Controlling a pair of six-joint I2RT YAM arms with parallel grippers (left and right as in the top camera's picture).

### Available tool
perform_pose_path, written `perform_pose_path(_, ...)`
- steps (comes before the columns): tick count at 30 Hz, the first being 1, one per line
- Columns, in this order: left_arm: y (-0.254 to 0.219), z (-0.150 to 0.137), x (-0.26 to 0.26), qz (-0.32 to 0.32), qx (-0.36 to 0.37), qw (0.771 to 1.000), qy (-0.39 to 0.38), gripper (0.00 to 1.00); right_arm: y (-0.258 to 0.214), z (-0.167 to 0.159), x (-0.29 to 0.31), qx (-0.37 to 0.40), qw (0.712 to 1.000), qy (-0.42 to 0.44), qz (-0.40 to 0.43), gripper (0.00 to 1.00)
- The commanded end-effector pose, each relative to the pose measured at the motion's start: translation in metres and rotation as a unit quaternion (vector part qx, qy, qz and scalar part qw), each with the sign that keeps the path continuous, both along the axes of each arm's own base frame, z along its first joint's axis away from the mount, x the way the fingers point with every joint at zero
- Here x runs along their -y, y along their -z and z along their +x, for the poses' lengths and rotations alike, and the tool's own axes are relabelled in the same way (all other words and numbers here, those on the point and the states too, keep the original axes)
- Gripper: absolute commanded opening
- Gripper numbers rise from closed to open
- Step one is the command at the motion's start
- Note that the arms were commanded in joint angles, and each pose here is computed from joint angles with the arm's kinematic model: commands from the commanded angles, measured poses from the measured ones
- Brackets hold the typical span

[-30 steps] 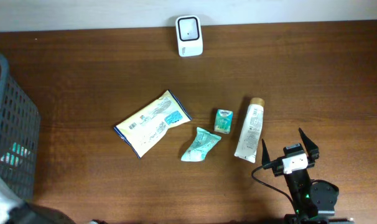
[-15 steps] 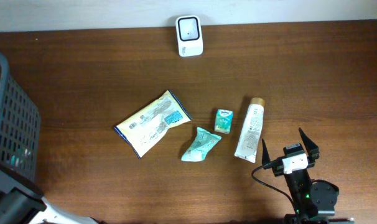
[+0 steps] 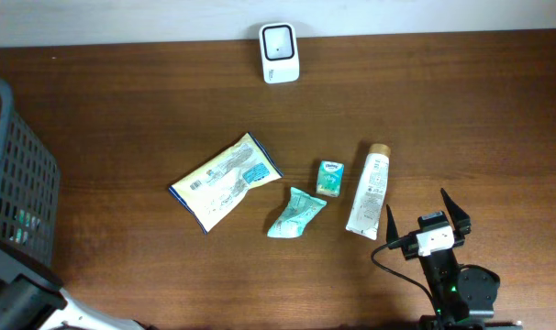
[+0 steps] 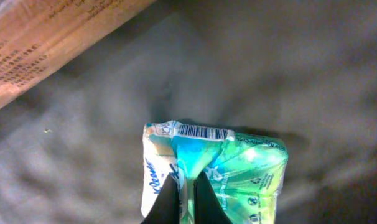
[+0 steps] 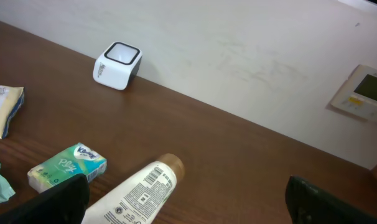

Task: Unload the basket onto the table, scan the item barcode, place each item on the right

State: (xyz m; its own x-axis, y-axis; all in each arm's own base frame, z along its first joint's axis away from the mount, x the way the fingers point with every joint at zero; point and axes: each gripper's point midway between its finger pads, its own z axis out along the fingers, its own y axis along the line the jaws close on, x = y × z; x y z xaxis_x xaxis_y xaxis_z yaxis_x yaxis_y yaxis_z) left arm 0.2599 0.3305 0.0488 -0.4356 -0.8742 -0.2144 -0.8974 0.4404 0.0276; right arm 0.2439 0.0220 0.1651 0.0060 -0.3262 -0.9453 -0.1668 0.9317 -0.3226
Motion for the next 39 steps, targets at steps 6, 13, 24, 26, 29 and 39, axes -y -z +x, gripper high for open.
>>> perform_pose_path(6,-0.168,0.056,0.016,0.048,0.228,0.971,0.059,0.0,0.002,0.0,0.002,-0.001,1.0,0.004,0.002,0.99)
perform_pose_path(13,-0.293,0.03,0.042,0.187,0.312,0.928,0.077,0.4,0.002,0.0,0.002,-0.001,1.0,0.004,0.002,0.99)
perform_pose_path(24,-0.09,0.007,0.0,-0.023,0.114,0.991,-0.068,0.73,0.002,0.0,0.002,-0.001,1.0,0.004,0.002,0.99)
perform_pose_path(26,-0.068,0.005,0.001,-0.047,0.095,0.992,-0.071,0.77,0.002,0.0,0.002,-0.001,1.0,0.004,0.002,0.99)
perform_pose_path(29,-0.043,0.002,0.005,-0.071,0.074,0.992,-0.072,0.95,0.002,0.0,0.002,-0.001,1.0,0.004,0.002,0.99)
perform_pose_path(39,0.034,-0.002,0.009,-0.123,0.018,0.992,-0.02,0.54,0.002,0.0,0.002,-0.001,1.0,0.004,0.002,0.99)
